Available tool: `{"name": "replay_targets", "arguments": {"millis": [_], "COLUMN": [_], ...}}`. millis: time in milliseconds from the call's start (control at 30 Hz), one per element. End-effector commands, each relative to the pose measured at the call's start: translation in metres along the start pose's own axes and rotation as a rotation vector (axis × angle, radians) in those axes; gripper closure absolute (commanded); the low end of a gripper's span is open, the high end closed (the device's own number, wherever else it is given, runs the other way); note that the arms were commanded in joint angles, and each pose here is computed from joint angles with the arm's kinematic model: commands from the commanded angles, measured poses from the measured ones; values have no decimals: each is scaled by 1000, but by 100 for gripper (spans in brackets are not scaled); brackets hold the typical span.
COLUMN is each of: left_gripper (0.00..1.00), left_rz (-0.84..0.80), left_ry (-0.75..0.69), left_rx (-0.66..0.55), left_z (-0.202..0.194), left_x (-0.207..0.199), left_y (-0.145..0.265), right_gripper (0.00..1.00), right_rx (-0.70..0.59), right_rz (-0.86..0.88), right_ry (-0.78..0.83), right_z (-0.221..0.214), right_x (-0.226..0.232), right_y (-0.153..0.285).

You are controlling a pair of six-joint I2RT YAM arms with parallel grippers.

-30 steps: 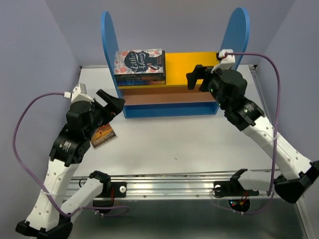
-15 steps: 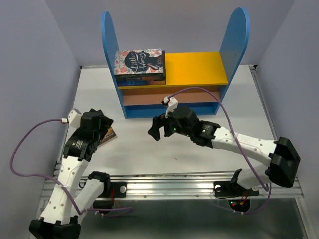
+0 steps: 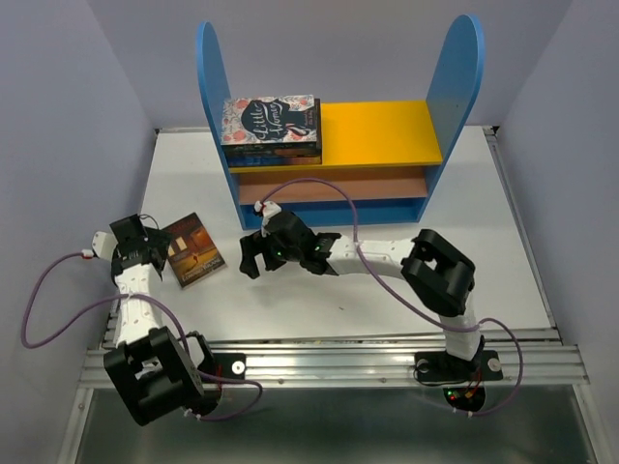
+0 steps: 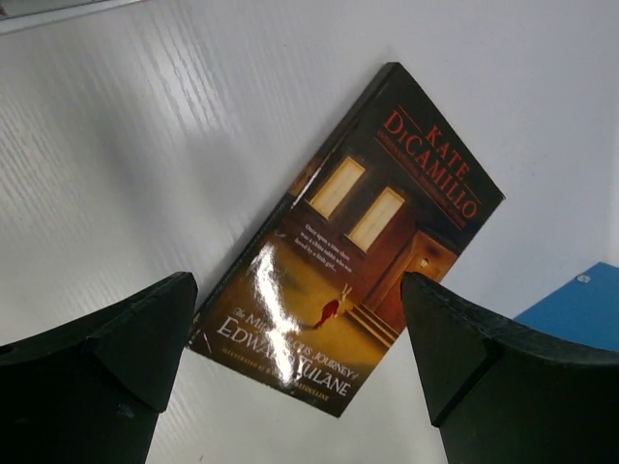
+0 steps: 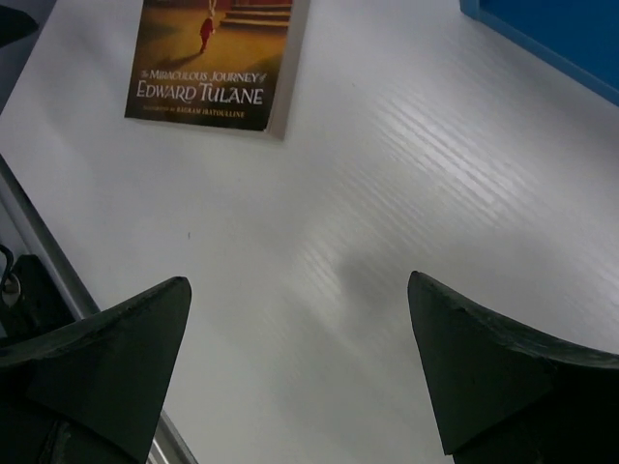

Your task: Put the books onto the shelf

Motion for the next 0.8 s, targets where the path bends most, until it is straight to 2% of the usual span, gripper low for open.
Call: {"name": "replay_targets", "arguments": {"millis": [0, 100, 167, 300, 600, 767], "left_gripper": [1, 3, 3, 4, 21, 26], "left_rz": [14, 13, -38, -34, -14, -41], "left_ry": [-17, 0, 6, 4, -50, -66], "left_rx": [13, 89, 111, 137, 233, 272], "left_z": [6, -1, -2, -8, -27, -35], "left_x": [6, 9, 0, 1, 9, 10], "left_y": [-26, -42, -47, -61, -84, -89], "right_gripper": [0, 0, 0, 0, 0, 0], "right_rx": [-91, -110, -98, -39, 55, 78], "right_rz": [83, 133, 164, 229, 223, 226], "right_ry": [37, 70, 73, 50, 5, -21], "right_z": [32, 45, 46, 36, 10, 6], "right_x": [26, 38, 43, 49, 39, 39], "right_y": [-29, -46, -64, -89, -133, -142]}}
Point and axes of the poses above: each gripper's point midway between its finger pads, its own y axis back along the fingers, its own x axis along the line the jaws close on, z = x × y, the point moved 5 cm from there along y, back along the fingers, and after that the axes turned 5 degrees about -y, right-handed, at the moved point
